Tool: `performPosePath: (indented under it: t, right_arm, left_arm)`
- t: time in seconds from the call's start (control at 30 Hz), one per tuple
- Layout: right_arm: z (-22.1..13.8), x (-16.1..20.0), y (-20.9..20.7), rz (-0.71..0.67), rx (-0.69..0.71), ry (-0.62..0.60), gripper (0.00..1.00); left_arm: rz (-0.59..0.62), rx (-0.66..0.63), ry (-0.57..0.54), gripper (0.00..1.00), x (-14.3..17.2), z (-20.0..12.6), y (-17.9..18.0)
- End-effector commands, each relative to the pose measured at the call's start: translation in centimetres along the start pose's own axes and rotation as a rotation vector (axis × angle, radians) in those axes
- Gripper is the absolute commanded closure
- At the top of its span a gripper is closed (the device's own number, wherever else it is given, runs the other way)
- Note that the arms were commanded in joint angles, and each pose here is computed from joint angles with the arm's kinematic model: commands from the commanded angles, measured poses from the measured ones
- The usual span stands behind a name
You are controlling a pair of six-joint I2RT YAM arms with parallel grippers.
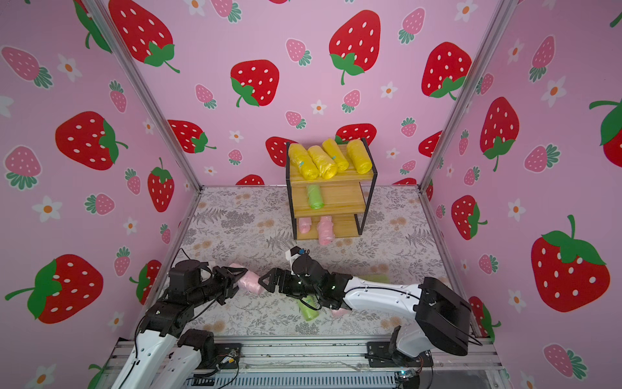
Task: Sort the rolls of trash bags by color and place them on the shelf
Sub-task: Pick up the roll of trash bags from the center of the board.
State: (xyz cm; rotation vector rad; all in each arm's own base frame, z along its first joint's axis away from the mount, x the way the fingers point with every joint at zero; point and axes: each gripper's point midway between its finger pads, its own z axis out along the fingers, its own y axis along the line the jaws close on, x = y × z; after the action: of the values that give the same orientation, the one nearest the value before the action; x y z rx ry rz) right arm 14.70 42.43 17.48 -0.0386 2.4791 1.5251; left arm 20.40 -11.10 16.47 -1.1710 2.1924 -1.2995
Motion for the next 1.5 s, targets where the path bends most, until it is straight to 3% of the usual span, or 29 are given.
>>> performPosePath:
  t: [0.0, 0.17, 0.37, 0.5, 0.73, 0.93, 1.07, 1.17, 1.2, 1.23, 1.47]
  right_arm:
    - [0.5, 0.3, 5.0, 0.002, -0.168, 0.027, 0.0]
    - [1.7, 1.2, 4.9, 0.019, -0.173, 0.054, 0.01]
    - [2.7, 2.0, 4.4, 0.055, -0.183, 0.077, 0.12]
    - [3.2, 2.2, 4.1, 0.076, -0.193, 0.084, 0.24]
    - [2.8, 1.9, 3.8, 0.077, -0.187, 0.058, 0.56]
    - [2.3, 1.8, 3.0, 0.081, -0.171, 0.04, 0.65]
    - [2.3, 1.8, 2.8, 0.081, -0.166, 0.038, 0.84]
    - [2.0, 1.5, 2.4, 0.079, -0.159, 0.02, 0.98]
    - [1.7, 1.3, 2.0, 0.083, -0.153, 0.008, 1.0]
    - [1.4, 1.0, 1.5, 0.087, -0.146, -0.004, 1.0]
    - [-4.4, -5.3, -3.5, 0.17, -0.14, -0.248, 1.0]
  left_arm:
    - [-0.006, 0.03, -0.002, 1.0, 0.1, -0.1, -0.6]
    - [-0.006, 0.02, 0.005, 1.0, 0.2, 0.1, -0.4]
    - [-0.006, 0.026, -0.001, 1.0, 0.1, -0.1, -0.7]
    - [-0.002, 0.031, -0.002, 1.0, 0.2, -0.3, -1.0]
    - [0.001, 0.028, -0.003, 1.0, 0.3, -0.4, -1.0]
    - [-0.002, 0.023, -0.004, 1.0, 0.3, -0.4, -0.9]
    - [-0.003, 0.024, -0.002, 0.98, 0.3, -0.3, -0.8]
    - [-0.013, 0.012, 0.001, 0.41, 0.4, -0.2, -0.5]
    - [-0.013, 0.006, -0.002, 0.16, 0.3, -0.3, -0.4]
    - [-0.006, 0.005, -0.002, 0.01, 0.3, -0.4, -0.5]
    - [0.019, -0.01, -0.007, 0.0, 0.2, -0.4, -0.5]
